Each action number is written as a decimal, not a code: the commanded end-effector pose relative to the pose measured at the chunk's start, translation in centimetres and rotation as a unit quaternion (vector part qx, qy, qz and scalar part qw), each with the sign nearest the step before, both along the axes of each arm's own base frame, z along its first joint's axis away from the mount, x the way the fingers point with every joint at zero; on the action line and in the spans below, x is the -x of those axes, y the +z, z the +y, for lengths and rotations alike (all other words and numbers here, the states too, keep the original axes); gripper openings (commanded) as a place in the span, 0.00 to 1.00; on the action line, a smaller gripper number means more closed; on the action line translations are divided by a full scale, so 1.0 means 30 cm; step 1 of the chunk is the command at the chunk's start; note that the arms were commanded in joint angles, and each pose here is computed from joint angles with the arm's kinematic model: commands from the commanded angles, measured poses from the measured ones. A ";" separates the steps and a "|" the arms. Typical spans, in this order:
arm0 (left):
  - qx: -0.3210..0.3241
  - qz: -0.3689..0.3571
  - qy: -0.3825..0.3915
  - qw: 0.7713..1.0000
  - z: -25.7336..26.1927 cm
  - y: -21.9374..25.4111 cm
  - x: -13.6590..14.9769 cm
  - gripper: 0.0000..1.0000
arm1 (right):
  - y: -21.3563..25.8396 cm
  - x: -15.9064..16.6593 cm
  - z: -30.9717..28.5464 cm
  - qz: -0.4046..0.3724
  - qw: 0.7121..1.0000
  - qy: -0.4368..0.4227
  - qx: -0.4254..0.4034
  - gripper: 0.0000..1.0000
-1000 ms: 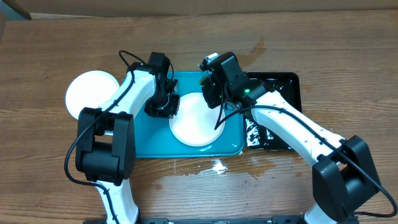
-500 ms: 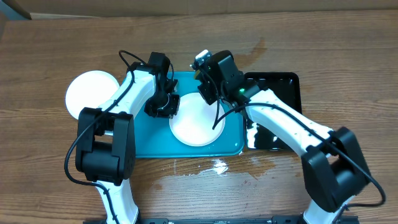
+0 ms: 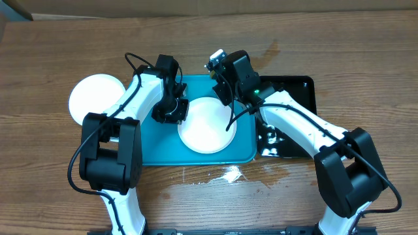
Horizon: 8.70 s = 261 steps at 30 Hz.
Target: Clean dirty plates on tray and stack at the side
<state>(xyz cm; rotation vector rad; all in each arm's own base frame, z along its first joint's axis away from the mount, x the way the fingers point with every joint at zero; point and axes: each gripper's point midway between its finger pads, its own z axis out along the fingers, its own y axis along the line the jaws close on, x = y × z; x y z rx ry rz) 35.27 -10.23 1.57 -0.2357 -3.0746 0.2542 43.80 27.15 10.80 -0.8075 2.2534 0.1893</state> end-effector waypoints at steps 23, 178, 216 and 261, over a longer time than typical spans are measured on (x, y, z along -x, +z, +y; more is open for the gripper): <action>-0.039 0.012 -0.019 0.999 0.034 -0.011 0.015 0.04 | 0.066 -0.009 -0.033 -0.007 0.999 -0.036 -0.006 0.04; 0.193 -0.151 0.400 0.883 0.717 0.549 -0.244 1.00 | 0.103 0.199 -0.796 0.246 0.889 -0.372 -0.103 1.00; 0.067 -0.150 0.403 0.900 0.774 0.487 -0.225 1.00 | 1.009 0.775 -0.729 -0.196 0.927 -0.212 -0.238 1.00; 0.067 -0.150 0.403 0.900 0.774 0.486 -0.225 1.00 | 0.207 0.640 -0.856 -0.303 0.863 -0.282 -0.290 1.00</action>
